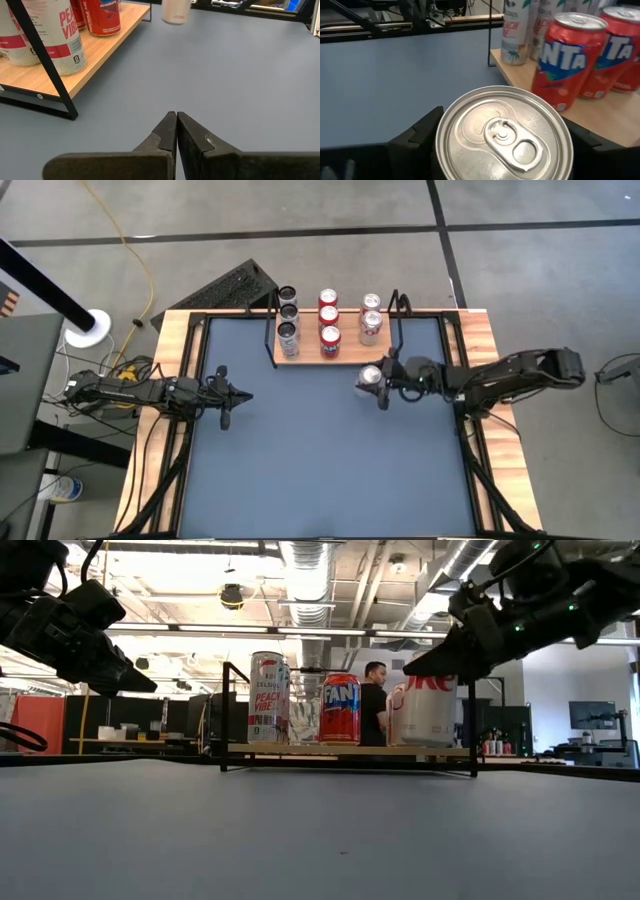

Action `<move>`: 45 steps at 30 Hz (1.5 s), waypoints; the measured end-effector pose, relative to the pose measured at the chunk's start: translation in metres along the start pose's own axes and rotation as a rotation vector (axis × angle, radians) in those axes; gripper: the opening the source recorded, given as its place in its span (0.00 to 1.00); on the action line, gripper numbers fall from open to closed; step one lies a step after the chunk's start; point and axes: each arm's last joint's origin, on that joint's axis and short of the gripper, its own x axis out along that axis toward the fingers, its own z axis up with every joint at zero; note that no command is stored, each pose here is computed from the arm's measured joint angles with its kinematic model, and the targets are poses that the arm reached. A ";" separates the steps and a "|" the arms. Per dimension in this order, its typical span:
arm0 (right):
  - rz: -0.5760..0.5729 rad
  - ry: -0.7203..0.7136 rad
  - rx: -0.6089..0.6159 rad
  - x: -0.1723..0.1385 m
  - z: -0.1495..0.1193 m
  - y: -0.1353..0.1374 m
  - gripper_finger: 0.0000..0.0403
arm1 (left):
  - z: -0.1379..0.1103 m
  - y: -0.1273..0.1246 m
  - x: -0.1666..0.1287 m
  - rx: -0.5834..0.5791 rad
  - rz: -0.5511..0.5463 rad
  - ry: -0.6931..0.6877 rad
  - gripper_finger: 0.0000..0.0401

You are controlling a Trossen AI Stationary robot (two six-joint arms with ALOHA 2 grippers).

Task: Place canned beverage on shelf
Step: Put the red-silver soda can on the shelf aligned with the other red-silver soda cans

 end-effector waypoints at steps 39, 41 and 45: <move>-0.136 0.112 0.041 0.028 0.023 -0.089 0.70 | 0.000 0.000 0.000 0.000 0.000 0.000 0.00; -0.136 0.114 0.042 0.029 0.022 -0.090 0.70 | 0.000 0.000 0.000 0.000 0.000 0.000 0.00; -0.139 0.110 0.039 0.029 0.022 -0.090 0.70 | 0.000 0.000 0.000 0.000 0.000 0.000 0.00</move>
